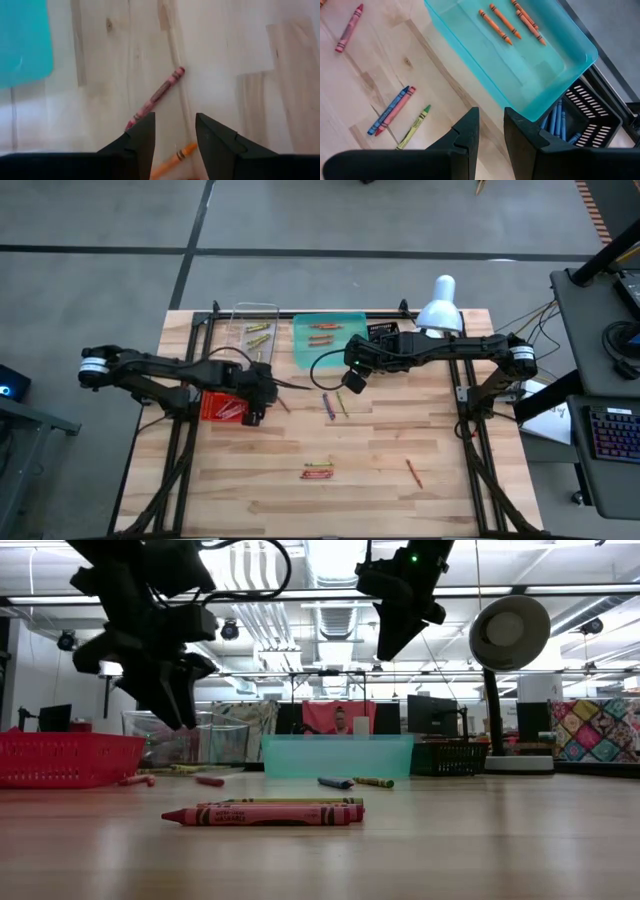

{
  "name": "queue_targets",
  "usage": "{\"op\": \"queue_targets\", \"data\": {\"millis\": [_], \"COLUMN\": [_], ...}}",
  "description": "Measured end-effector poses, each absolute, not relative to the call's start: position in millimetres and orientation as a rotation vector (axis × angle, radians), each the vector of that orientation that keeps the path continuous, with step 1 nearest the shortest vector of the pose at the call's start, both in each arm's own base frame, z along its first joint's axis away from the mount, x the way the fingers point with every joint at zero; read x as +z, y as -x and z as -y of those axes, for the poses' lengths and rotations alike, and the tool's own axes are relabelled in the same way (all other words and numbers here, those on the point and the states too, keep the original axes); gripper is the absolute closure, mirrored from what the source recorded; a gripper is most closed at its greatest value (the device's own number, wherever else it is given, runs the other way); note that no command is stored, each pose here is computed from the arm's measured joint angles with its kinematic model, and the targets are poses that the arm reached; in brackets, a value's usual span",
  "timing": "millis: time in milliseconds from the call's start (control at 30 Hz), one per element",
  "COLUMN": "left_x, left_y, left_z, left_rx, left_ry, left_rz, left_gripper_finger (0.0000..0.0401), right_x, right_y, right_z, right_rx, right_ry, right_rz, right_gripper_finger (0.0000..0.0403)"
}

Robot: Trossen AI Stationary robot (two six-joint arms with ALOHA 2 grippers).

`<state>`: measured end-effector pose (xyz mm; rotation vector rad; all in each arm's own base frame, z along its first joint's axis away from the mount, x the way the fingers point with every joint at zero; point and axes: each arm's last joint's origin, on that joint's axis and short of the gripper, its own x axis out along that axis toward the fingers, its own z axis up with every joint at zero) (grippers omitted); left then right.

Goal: Sort crayons
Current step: Put the red crayon into the red bin

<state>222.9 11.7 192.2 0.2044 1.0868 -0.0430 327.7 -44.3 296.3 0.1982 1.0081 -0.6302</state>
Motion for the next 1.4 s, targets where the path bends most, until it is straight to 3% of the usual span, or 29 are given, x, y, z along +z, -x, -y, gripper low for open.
{"op": "queue_targets", "data": {"millis": [200, 533, 833, 1133, 1400], "left_x": [176, 151, 135, 127, 126], "left_y": [-241, -267, -284, -284, -284], "left_z": [-13, -20, -36, -45, -45], "left_rx": [-0.105, -0.146, -0.136, -0.155, -0.176], "left_ry": [-0.31, -0.47, -0.464, -0.416, -0.413], "left_rz": [-1.076, -1.155, -1.195, -1.215, -1.212], "left_gripper_finger": [0.0273, 0.0222, 0.0226, 0.026, 0.0359], "right_x": [296, 296, 296, 296, 296], "right_y": [-328, -328, -328, -328, -328], "right_z": [44, 44, 44, 44, 44], "right_rx": [-0.63, -0.629, -0.63, -0.63, -0.629], "right_ry": [-0.199, -0.198, -0.198, -0.197, -0.197], "right_rz": [-1.005, -1.006, -1.007, -1.01, -1.01], "right_gripper_finger": [0.0323, 0.0323, 0.0323, 0.0323, 0.0323]}}
